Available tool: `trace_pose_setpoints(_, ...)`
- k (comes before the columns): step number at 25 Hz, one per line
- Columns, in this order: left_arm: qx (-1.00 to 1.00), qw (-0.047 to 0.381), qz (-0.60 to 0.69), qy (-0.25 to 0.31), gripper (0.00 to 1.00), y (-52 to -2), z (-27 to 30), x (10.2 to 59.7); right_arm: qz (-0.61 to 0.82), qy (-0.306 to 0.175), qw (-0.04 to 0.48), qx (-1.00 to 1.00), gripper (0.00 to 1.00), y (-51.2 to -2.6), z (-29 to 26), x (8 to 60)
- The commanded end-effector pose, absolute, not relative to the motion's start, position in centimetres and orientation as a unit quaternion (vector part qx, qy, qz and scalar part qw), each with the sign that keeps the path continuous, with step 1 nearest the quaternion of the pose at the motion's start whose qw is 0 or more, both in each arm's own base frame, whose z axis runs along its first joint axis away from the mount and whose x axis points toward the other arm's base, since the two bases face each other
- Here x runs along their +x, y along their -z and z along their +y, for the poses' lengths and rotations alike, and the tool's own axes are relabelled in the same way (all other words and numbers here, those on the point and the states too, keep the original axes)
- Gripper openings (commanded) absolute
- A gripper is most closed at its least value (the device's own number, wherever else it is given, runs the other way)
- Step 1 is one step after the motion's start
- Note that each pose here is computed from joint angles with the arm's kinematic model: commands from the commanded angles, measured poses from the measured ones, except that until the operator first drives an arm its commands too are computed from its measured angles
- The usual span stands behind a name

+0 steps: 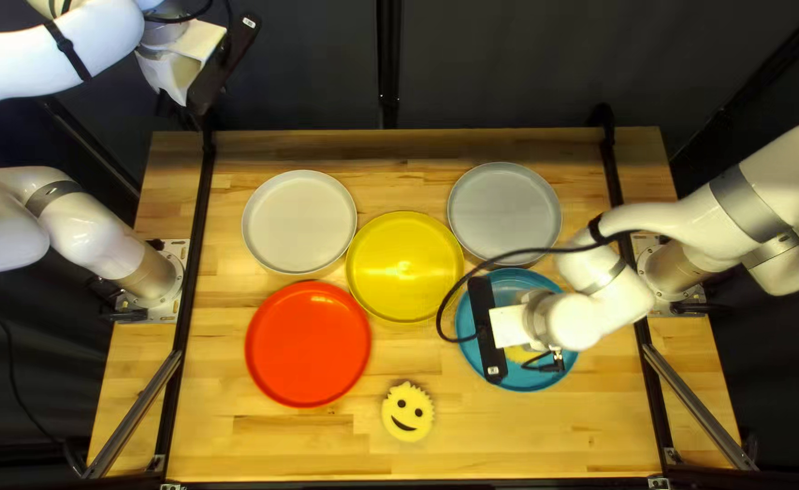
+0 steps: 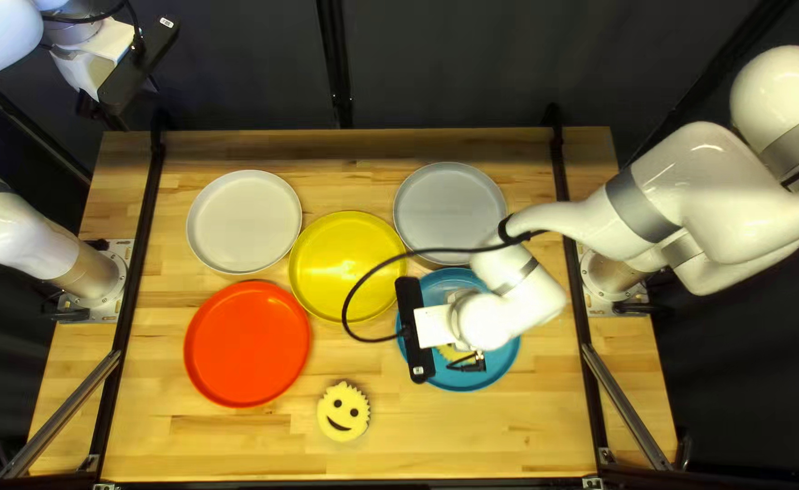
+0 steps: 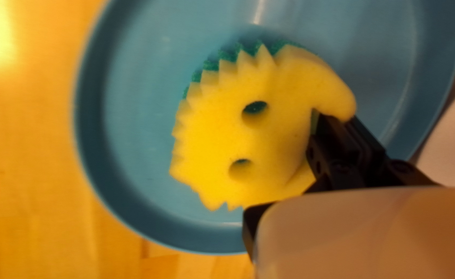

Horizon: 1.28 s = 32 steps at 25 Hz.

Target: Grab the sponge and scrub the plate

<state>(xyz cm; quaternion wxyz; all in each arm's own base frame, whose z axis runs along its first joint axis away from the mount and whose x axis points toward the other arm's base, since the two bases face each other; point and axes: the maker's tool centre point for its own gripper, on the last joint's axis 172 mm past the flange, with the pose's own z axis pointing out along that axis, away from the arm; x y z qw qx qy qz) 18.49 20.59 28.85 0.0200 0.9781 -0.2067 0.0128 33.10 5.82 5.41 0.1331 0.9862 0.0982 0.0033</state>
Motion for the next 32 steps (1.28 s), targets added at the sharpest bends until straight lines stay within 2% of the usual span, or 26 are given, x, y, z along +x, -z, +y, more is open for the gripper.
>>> trace_pose_setpoints(1, 0.978, 0.02, -0.207, -0.013, 1.0, -28.9, 20.6, 18.5, 0.121, -0.014, 0.136, 0.983, 0.0, -5.8, 4.4, 33.2)
trace_pose_setpoints(7, 0.978, 0.02, -0.207, -0.013, 1.0, -28.9, 20.6, 18.5, 0.157, -0.021, 0.14, 0.977, 0.0, -5.6, 5.0, 33.1)
trace_pose_setpoints(20, 0.978, 0.02, -0.207, -0.013, 1.0, -28.9, 20.6, 18.5, 0.219, -0.013, 0.144, 0.965, 0.0, -5.5, 13.0, 31.3)
trace_pose_setpoints(32, 0.978, 0.02, -0.207, -0.013, 1.0, -28.9, 20.6, 18.5, 0.272, -0.011, 0.132, 0.953, 0.0, -4.4, 6.4, 31.4)
